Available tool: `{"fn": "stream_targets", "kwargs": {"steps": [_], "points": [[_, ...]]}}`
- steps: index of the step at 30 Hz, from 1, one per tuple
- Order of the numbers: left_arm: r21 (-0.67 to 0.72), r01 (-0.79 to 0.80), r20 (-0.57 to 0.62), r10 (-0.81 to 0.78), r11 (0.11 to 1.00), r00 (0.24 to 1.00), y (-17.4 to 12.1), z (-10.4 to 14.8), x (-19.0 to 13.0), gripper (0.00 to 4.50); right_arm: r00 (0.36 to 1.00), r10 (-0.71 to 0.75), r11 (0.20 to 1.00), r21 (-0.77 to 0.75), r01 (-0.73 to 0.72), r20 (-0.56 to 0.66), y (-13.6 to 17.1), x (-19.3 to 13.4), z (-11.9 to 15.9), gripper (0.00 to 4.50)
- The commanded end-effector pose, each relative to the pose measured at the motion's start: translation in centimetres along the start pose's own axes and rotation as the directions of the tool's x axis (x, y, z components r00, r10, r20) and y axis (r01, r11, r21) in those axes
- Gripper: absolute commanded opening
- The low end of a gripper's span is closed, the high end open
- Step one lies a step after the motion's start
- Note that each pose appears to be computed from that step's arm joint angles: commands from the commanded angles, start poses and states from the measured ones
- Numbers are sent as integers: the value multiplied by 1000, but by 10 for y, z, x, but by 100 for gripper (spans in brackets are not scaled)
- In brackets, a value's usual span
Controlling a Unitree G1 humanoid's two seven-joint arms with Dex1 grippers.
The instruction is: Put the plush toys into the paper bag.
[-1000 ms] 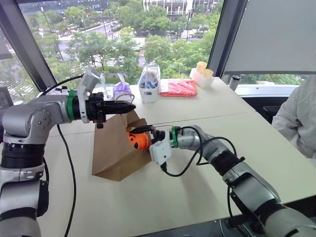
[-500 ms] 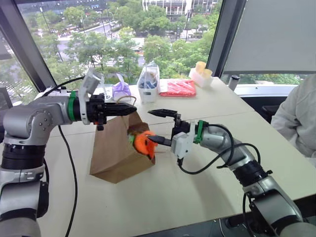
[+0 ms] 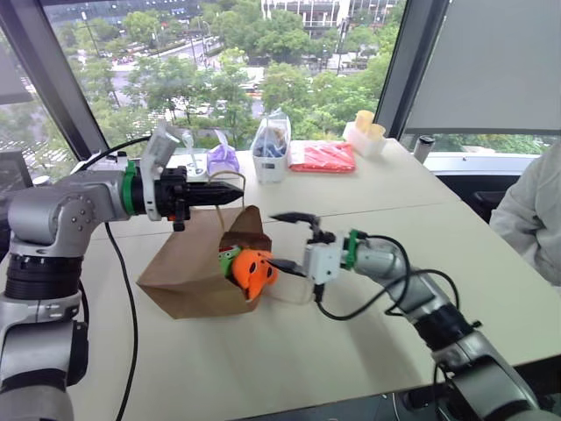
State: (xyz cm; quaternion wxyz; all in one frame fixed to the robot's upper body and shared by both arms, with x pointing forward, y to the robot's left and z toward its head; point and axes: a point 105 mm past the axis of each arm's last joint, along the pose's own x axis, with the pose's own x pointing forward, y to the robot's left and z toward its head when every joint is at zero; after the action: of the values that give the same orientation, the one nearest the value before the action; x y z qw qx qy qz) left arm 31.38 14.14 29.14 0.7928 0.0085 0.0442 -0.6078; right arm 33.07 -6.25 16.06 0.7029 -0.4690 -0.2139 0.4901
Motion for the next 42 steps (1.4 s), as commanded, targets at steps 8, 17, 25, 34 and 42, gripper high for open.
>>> {"fn": "stream_targets", "kwargs": {"steps": [8, 17, 25, 34, 42], "points": [[45, 10, 19, -11, 999, 1000, -4, 11, 0, 0, 999, 18, 972, 233, -24, 30, 16, 8, 8, 448], [50, 2, 19, -3, 999, 1000, -4, 12, -2, 0, 1000, -8, 809, 588, 8, -2, 15, -17, 0, 448], [48, -5, 21, 4, 999, 1000, -2, 12, -3, 0, 994, -25, 686, 722, 93, -105, 42, -54, 4, 448], [46, -5, 24, 4, 999, 1000, -2, 12, -3, 0, 986, -21, 21, 985, 169, -168, 83, -55, 5, 448], [48, -6, 26, 5, 999, 1000, -2, 12, -1, 0, 991, -48, -292, 951, 106, -125, 90, -33, 11, 448]]}}
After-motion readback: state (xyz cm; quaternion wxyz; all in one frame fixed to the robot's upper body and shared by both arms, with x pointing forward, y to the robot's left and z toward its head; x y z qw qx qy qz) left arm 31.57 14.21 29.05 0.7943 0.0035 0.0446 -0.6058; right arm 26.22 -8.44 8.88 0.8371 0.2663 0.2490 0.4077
